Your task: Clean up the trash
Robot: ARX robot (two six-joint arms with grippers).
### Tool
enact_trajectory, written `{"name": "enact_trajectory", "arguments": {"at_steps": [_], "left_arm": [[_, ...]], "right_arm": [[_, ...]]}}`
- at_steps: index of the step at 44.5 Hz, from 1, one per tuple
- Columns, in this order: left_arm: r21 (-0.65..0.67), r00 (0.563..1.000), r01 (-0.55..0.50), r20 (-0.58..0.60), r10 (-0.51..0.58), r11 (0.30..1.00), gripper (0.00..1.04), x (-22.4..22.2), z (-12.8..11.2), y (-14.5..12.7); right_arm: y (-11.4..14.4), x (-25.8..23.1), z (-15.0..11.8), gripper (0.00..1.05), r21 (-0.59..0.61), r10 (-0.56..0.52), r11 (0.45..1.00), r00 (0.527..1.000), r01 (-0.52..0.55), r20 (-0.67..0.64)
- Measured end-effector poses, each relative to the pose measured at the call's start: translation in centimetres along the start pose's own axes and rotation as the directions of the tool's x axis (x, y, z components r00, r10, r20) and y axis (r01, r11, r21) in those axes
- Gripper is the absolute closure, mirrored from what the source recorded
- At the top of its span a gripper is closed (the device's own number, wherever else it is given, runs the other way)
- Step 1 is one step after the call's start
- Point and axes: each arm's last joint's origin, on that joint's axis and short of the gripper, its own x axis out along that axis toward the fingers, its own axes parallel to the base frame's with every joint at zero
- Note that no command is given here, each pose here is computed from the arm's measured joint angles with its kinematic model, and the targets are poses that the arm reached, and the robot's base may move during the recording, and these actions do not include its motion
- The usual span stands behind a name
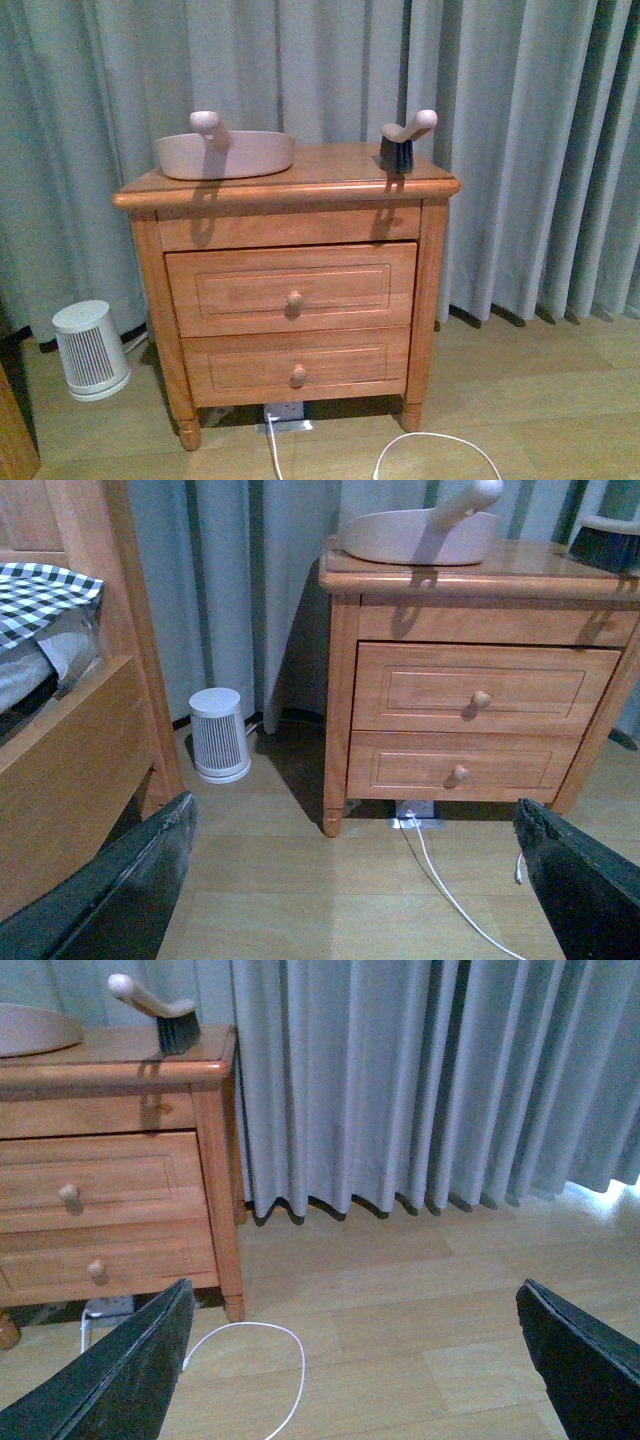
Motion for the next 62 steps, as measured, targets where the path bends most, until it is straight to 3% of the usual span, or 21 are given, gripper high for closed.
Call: {"name": "enact_trajectory", "arguments": {"at_steps": [62], "left_arm": [[0.0,1.0,0.0,0.0,0.0,1.0,0.08,0.0,0.0,0.0]], "right_arm": [[0.0,0.0,0.0,0.07,0.0,0.0,1.0,1.0,0.0,0.0]]}}
